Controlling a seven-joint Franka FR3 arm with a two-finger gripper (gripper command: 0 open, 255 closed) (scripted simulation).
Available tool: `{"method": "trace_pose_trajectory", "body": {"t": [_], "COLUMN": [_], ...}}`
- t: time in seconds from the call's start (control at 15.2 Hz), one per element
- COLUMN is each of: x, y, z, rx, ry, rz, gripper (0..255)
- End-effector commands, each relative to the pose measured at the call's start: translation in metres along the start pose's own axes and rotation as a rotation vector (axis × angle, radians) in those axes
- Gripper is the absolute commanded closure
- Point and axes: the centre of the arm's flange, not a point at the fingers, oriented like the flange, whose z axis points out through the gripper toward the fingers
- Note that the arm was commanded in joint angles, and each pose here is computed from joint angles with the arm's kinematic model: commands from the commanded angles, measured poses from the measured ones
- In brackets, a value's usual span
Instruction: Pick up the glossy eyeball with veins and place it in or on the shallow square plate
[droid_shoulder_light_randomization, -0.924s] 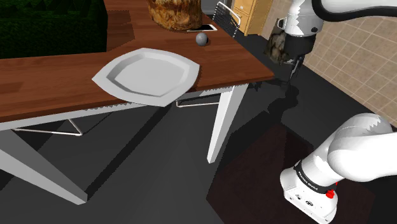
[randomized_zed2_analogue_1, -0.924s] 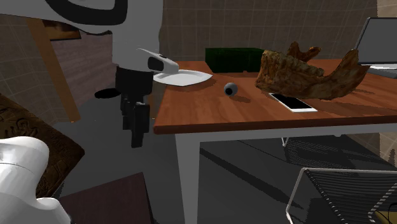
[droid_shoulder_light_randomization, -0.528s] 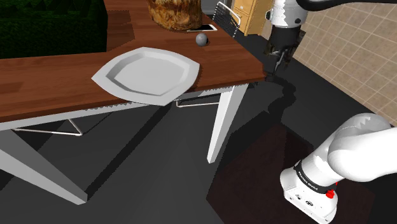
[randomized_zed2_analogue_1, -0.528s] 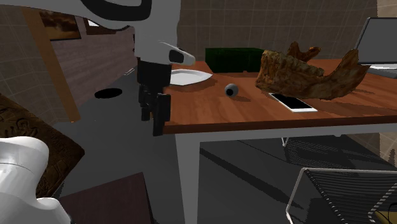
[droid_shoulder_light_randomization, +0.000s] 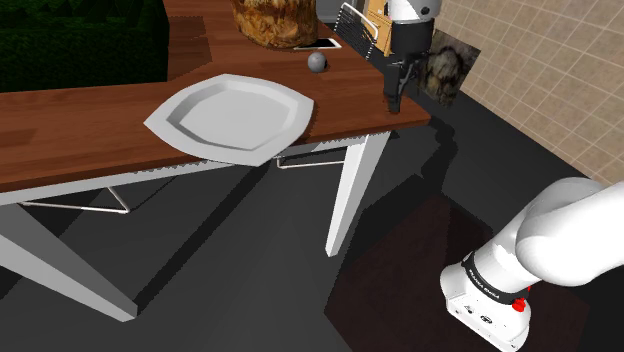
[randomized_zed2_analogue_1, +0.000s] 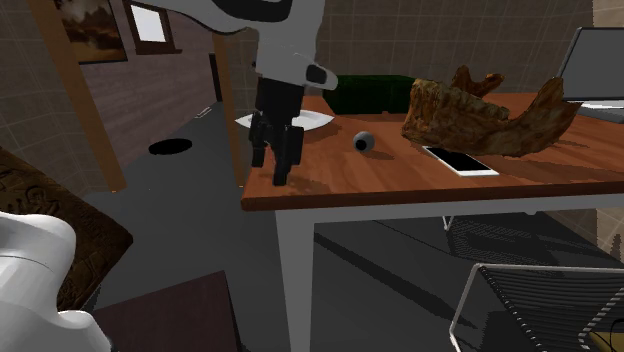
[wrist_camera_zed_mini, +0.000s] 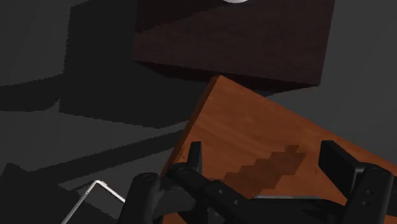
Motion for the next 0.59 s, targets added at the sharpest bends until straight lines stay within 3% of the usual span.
{"method": "trace_pose_trajectory", "body": {"t": [0.0,0.53], "x": [0.040,0.120], "y": [0.007,-0.001], "z": [-0.020,-0.070], "rx": [-0.004,0.013], "ry": [0.132,0.201], "rz": [0.004,0.007], "gripper": [0,0]}}
